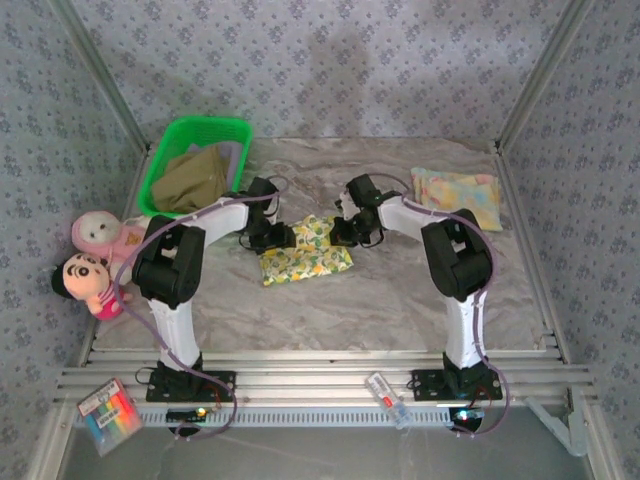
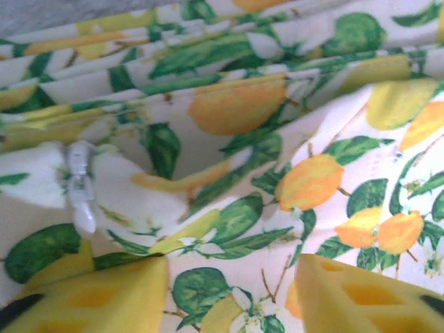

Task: Fold and stack the skirts

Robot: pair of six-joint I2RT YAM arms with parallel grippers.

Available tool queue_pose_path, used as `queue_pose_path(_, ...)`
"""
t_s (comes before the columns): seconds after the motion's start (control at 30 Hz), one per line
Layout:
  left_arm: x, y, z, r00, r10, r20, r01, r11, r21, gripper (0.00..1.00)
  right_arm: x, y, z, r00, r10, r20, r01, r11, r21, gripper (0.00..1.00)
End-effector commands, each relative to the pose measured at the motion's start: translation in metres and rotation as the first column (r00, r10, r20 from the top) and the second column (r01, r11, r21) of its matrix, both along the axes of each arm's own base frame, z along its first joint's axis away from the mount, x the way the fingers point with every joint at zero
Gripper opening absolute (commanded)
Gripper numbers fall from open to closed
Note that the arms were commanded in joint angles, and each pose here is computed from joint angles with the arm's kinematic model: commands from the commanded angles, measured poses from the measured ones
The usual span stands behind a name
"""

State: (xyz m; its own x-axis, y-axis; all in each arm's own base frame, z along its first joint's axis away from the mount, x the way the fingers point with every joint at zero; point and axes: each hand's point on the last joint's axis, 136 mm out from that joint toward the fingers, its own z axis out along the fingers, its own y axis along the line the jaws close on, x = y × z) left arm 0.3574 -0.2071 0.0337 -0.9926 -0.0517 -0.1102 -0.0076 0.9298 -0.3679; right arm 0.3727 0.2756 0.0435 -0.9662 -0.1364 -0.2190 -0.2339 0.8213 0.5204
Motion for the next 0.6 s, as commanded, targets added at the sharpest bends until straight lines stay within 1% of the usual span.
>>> queue_pose_path(0.0, 0.011, 0.014, 0.010, 0.996, 0.079, 0.046, -0.081, 0.996, 0.037, 0.69, 0.006, -0.045, 0.002, 0.999, -0.036, 0.025, 0.039, 0.985, -0.170, 0.00)
queue_pose_path(0.03, 0.015, 0.013, 0.018, 0.993, 0.094, 0.067, -0.096, 0.995, 0.021, 0.75, 0.011, -0.050, 0.004, 0.998, -0.034, 0.048, 0.043, 0.980, -0.193, 0.00)
queue_pose_path(0.07, 0.018, 0.012, 0.026, 0.990, 0.106, 0.088, -0.107, 0.994, 0.008, 0.81, 0.008, -0.059, 0.005, 0.999, -0.034, 0.036, 0.042, 0.973, -0.226, 0.00)
queue_pose_path(0.2, 0.033, 0.009, 0.054, 0.974, 0.156, 0.163, -0.152, 0.988, -0.036, 0.99, 0.015, -0.084, 0.017, 0.997, -0.036, 0.072, 0.056, 0.954, -0.294, 0.00)
queue_pose_path(0.43, 0.061, 0.008, 0.080, 0.929, 0.275, 0.250, -0.250, 0.960, -0.125, 1.00, 0.034, -0.137, 0.033, 0.990, -0.067, 0.127, 0.105, 0.939, -0.327, 0.00)
queue_pose_path(0.5, 0.067, 0.007, 0.085, 0.920, 0.287, 0.267, -0.259, 0.956, -0.135, 1.00, 0.038, -0.156, 0.038, 0.989, -0.068, 0.133, 0.110, 0.931, -0.348, 0.00)
queue_pose_path(0.57, 0.073, 0.006, 0.088, 0.915, 0.290, 0.279, -0.260, 0.956, -0.138, 1.00, 0.041, -0.172, 0.046, 0.991, -0.037, 0.132, 0.082, 0.934, -0.347, 0.00)
